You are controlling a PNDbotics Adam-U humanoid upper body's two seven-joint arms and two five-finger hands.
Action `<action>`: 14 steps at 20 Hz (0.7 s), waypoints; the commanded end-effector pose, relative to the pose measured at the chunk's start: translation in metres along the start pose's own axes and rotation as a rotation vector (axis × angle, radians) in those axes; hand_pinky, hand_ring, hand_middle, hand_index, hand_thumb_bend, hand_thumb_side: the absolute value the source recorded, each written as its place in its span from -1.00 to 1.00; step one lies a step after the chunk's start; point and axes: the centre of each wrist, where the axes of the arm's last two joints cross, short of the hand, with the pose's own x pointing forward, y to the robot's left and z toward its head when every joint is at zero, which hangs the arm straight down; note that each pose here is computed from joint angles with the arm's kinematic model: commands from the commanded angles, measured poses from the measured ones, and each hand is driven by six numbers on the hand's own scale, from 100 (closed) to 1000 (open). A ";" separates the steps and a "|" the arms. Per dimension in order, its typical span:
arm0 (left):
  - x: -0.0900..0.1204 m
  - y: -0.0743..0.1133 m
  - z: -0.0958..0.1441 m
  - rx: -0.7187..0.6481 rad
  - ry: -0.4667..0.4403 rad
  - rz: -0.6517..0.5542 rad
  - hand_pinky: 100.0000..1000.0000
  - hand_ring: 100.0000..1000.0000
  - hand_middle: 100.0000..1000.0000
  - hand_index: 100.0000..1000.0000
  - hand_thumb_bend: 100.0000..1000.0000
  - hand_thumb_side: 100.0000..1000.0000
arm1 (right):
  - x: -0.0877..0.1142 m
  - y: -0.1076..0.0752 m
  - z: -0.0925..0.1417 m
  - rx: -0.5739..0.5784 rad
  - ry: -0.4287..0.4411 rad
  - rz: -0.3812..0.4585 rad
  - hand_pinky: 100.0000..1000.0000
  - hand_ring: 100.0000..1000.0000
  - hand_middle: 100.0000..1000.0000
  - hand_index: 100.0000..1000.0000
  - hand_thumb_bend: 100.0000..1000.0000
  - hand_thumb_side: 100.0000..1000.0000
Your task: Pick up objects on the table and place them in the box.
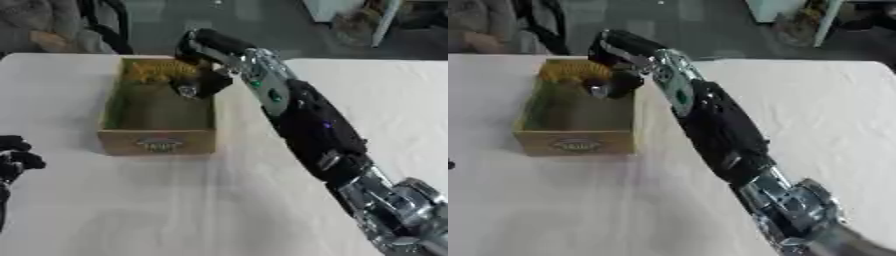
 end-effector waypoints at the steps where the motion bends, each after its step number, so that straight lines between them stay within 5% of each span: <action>1: 0.008 -0.004 -0.005 -0.033 -0.025 0.004 0.02 -0.11 -0.10 0.11 -0.72 0.14 | 0.000 -0.001 -0.008 -0.016 0.043 0.029 -0.03 -0.10 -0.32 -0.30 -0.92 -0.49; 2: 0.008 -0.005 -0.006 -0.038 -0.025 0.005 0.02 -0.11 -0.09 0.10 -0.76 0.17 | -0.001 0.002 -0.009 -0.019 0.065 0.034 -0.02 -0.09 -0.30 -0.28 -0.97 -0.58; 8: 0.009 -0.008 -0.007 -0.055 -0.025 0.009 0.02 -0.11 -0.10 0.10 -0.72 0.14 | -0.005 0.016 -0.012 -0.093 0.195 0.134 0.06 0.02 -0.19 -0.16 -0.74 -0.38; 14: 0.009 -0.009 -0.008 -0.062 -0.023 0.011 0.02 -0.11 -0.10 0.10 -0.72 0.14 | -0.003 0.026 -0.014 -0.128 0.219 0.259 0.16 0.18 0.01 0.17 -0.48 -0.25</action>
